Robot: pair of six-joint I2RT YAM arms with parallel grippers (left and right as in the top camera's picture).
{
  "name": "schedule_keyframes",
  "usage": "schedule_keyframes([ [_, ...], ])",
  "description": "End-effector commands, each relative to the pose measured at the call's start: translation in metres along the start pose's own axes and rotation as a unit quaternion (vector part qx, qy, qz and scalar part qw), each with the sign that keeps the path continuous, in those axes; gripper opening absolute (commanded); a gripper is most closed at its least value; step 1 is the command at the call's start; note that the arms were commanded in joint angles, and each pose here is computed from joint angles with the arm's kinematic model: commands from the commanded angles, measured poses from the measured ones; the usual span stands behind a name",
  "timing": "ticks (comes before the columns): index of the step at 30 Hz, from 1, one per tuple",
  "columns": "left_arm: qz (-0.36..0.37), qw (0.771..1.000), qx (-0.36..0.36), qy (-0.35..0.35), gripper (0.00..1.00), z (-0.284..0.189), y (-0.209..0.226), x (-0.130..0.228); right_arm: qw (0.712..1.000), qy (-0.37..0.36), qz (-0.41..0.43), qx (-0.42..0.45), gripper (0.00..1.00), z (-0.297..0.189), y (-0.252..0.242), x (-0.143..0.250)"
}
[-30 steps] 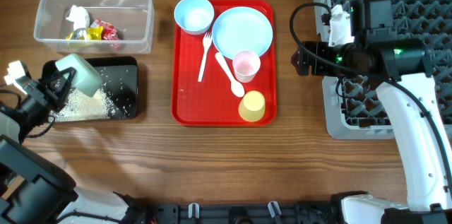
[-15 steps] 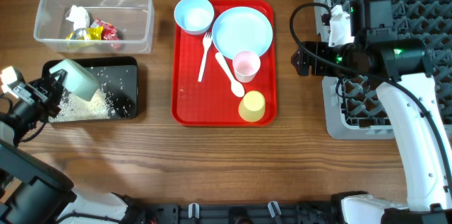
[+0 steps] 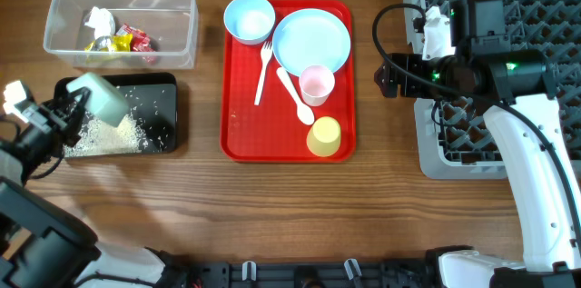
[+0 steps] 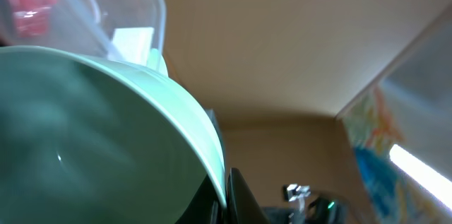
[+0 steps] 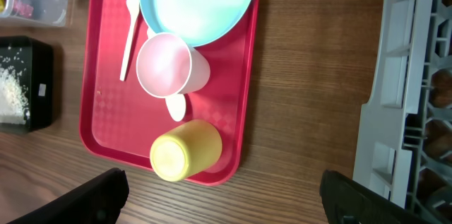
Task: Sort waste into correct bins and load items into the dishwasher rack
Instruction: 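Carry the emptied green bowl back onto the red tray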
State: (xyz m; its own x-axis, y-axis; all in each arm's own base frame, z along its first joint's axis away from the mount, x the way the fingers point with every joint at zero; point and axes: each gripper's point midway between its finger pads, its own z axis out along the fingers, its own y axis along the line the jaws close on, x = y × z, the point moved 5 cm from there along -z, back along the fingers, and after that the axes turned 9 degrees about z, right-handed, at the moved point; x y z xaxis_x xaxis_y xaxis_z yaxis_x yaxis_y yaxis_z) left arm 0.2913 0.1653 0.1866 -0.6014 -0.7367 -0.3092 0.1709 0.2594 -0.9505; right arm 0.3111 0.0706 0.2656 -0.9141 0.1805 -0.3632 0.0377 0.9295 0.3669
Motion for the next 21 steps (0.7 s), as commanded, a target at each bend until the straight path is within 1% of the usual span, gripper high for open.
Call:
schedule_keyframes([
  [1, 0.131, 0.99, -0.025, 0.047, 0.04, 0.029, -0.035, 0.01, 1.0, -0.005, 0.003, 0.003, 0.92, -0.002, 0.002, -0.003],
  [4, 0.195, 0.974, -0.076, 0.09, 0.04, 0.057, -0.057, 0.021, 1.0, -0.005, 0.003, 0.003, 0.92, -0.002, 0.002, -0.003],
  [6, 0.223, 0.962, -0.108, 0.111, 0.04, 0.075, -0.07, 0.03, 1.0, -0.005, 0.003, 0.003, 0.92, -0.002, 0.002, -0.003],
  [9, 0.282, 0.935, -0.158, 0.145, 0.04, 0.109, -0.09, 0.054, 1.0, -0.005, 0.002, 0.003, 0.92, -0.002, 0.002, -0.003],
  [11, 0.32, 0.911, -0.197, 0.168, 0.04, 0.129, -0.097, 0.074, 1.0, -0.005, 0.002, 0.003, 0.92, -0.002, 0.002, -0.003],
  [12, 0.344, 0.894, -0.22, 0.183, 0.04, 0.142, -0.098, 0.088, 1.0, -0.005, 0.002, 0.003, 0.92, -0.002, 0.002, -0.003],
  [13, 0.357, 0.885, -0.229, 0.193, 0.04, 0.15, -0.098, 0.096, 1.0, -0.005, 0.002, 0.003, 0.92, -0.002, 0.002, -0.003],
  [15, 0.393, 0.855, -0.252, 0.225, 0.04, 0.171, -0.098, 0.124, 1.0, -0.005, 0.001, 0.004, 0.92, -0.002, 0.002, -0.003],
  [16, 0.404, 0.845, -0.259, 0.235, 0.04, 0.178, -0.097, 0.133, 1.0, -0.005, 0.001, 0.004, 0.92, -0.002, 0.002, -0.003],
  [17, 0.422, 0.827, -0.274, 0.251, 0.04, 0.187, -0.094, 0.148, 1.0, -0.005, 0.001, 0.003, 0.92, -0.002, 0.002, -0.003],
  [21, 0.464, 0.772, -0.318, 0.296, 0.04, 0.208, -0.078, 0.187, 1.0, -0.005, 0.001, 0.003, 0.93, -0.002, 0.002, -0.003],
])
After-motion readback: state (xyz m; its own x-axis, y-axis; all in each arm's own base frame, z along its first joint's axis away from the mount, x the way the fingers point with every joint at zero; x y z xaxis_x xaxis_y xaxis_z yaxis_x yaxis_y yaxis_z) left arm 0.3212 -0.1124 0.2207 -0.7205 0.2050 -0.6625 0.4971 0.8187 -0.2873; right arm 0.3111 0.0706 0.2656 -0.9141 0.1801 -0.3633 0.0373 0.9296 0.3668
